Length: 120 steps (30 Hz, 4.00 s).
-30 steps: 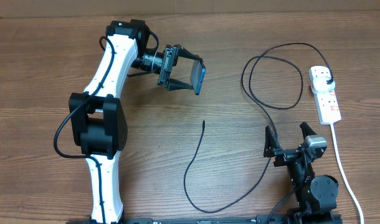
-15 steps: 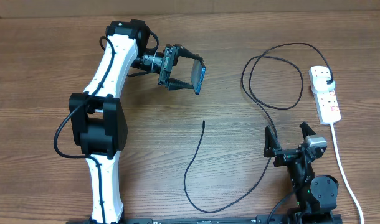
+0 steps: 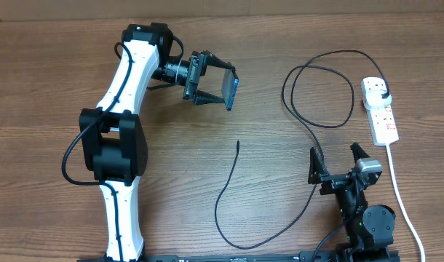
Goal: Plug charger to phone and switch on socket
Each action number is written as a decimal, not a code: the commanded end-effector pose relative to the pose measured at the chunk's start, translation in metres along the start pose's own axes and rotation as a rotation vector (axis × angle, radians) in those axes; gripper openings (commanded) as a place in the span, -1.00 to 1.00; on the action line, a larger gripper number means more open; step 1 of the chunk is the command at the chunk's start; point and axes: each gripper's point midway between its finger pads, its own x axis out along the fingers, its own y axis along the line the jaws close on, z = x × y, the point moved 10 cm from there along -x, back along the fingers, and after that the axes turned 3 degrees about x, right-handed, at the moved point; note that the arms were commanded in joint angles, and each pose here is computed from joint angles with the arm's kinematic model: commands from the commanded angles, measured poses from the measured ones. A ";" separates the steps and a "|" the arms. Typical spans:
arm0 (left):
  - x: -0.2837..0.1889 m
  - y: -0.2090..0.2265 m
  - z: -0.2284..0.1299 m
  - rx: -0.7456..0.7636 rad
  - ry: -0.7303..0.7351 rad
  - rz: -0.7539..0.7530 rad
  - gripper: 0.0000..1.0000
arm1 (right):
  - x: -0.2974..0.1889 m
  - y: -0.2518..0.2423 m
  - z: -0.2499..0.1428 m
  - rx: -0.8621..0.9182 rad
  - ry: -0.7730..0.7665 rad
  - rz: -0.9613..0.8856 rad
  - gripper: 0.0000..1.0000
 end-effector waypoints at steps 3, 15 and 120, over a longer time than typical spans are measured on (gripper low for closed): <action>-0.007 -0.008 -0.006 0.047 0.029 -0.061 -0.91 | 0.000 0.000 -0.002 -0.004 -0.005 -0.005 1.00; -0.018 -0.002 -0.010 0.062 0.014 -0.062 -0.92 | 0.000 0.000 -0.002 -0.004 -0.005 -0.005 1.00; -0.019 0.025 0.017 -0.239 -0.352 0.357 -0.92 | 0.166 0.072 0.082 0.794 1.172 0.628 1.00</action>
